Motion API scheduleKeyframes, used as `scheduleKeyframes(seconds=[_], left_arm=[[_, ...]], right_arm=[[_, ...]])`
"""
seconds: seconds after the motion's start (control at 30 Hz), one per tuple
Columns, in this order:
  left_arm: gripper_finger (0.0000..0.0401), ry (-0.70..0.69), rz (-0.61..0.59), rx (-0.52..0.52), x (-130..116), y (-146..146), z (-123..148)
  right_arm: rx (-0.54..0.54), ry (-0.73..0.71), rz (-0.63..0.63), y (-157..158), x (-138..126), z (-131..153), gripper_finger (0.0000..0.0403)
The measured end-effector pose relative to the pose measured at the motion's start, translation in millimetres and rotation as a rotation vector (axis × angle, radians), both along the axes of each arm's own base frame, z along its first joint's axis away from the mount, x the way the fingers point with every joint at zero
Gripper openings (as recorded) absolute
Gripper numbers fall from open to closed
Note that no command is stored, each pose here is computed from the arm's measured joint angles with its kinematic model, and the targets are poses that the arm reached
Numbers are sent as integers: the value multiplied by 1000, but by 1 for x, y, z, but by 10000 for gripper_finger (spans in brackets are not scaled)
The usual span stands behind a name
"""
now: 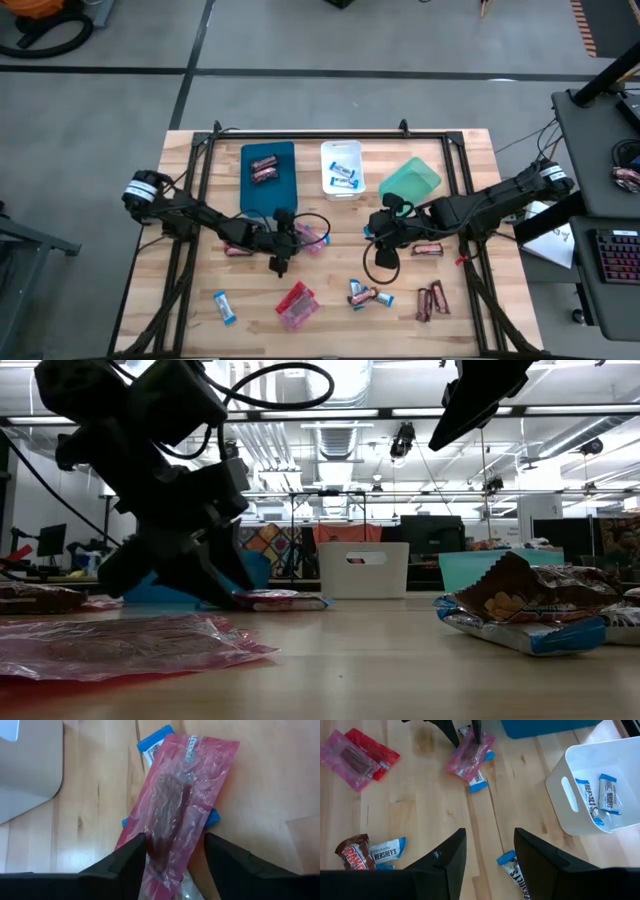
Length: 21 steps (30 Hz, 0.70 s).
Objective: Sort candy
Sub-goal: Put the red candy into the green bin
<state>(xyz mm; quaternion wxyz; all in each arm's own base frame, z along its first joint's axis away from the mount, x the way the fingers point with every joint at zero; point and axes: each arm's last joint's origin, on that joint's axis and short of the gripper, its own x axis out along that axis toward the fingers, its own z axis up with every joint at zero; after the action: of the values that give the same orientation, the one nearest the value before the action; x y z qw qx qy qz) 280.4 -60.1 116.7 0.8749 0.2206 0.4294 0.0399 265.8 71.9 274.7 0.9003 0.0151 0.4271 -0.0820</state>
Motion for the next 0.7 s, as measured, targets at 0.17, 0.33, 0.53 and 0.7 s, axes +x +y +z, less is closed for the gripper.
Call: scheduleKeyframes(seconds=[0.17,0.33,0.53,0.7], left_arm=[[142,-4,12,-9,0,0,0],[101,-5,15,-9,0,0,0],[53,-9,17,-9,1,0,0],[18,-13,16,-11,0,0,1]], right_arm=[[1,-3,0,0,0,0,157],[2,-6,0,0,0,0,157],[2,-7,0,0,1,0,157],[2,-8,0,0,1,0,157]])
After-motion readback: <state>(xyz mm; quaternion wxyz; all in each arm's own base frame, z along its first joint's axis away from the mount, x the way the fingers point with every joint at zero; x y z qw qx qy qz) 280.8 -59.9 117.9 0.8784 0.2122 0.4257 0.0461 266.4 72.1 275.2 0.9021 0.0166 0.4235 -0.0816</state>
